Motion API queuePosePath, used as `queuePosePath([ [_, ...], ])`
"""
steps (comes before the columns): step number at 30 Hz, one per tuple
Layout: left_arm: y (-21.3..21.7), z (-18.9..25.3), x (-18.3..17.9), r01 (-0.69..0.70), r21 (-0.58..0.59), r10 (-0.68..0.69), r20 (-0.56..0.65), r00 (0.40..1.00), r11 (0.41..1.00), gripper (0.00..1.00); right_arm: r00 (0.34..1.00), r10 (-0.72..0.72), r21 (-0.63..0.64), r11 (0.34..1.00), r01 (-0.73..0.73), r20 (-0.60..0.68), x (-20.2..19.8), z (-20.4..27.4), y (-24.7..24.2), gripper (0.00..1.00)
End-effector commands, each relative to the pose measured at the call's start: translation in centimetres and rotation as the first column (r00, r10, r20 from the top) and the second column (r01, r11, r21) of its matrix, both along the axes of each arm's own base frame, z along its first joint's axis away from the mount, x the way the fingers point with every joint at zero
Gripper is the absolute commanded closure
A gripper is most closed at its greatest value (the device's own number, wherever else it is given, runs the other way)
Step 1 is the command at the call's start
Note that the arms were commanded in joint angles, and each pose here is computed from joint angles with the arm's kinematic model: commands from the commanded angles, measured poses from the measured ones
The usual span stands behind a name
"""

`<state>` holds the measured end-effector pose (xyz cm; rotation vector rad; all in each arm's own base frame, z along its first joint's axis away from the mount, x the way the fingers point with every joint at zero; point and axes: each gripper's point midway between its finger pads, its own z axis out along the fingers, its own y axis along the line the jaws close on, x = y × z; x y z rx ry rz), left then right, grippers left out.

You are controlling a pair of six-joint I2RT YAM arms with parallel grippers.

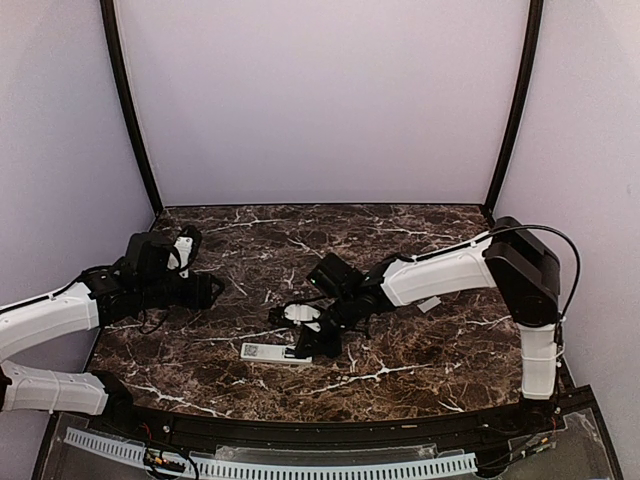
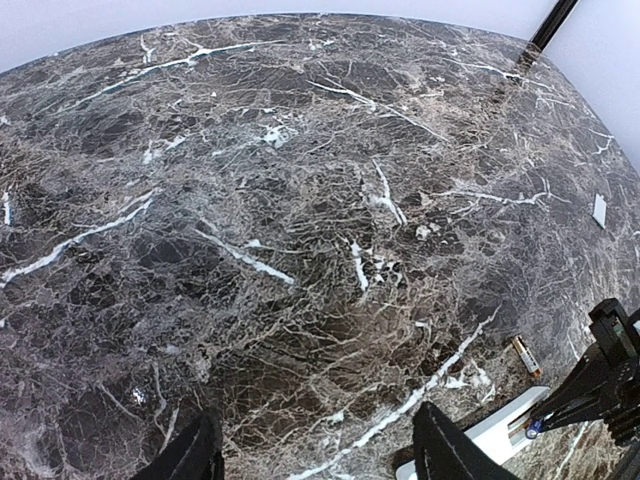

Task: Load the batteries into the remote control
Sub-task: Place the battery in the battery compartment.

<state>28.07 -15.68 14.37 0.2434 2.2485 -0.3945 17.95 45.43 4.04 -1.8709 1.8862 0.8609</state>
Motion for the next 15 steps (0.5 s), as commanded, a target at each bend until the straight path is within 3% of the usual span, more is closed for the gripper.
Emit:
queuePosePath([
  [1, -0.5, 1.2, 0.0, 0.034, -0.024, -0.033, 0.027, 0.999, 0.999, 0.36, 1.0, -0.002, -0.062, 0.998, 0.002, 0.001, 0.2, -1.9, -0.7, 1.0],
  [15, -0.1, 1.4, -0.2, 0.016, -0.032, -0.015, 0.039, 0.999, 0.999, 0.37, 1.0, 0.019, -0.11, 0.994, -0.017, 0.009, 0.4, -2.0, -1.0, 1.0],
])
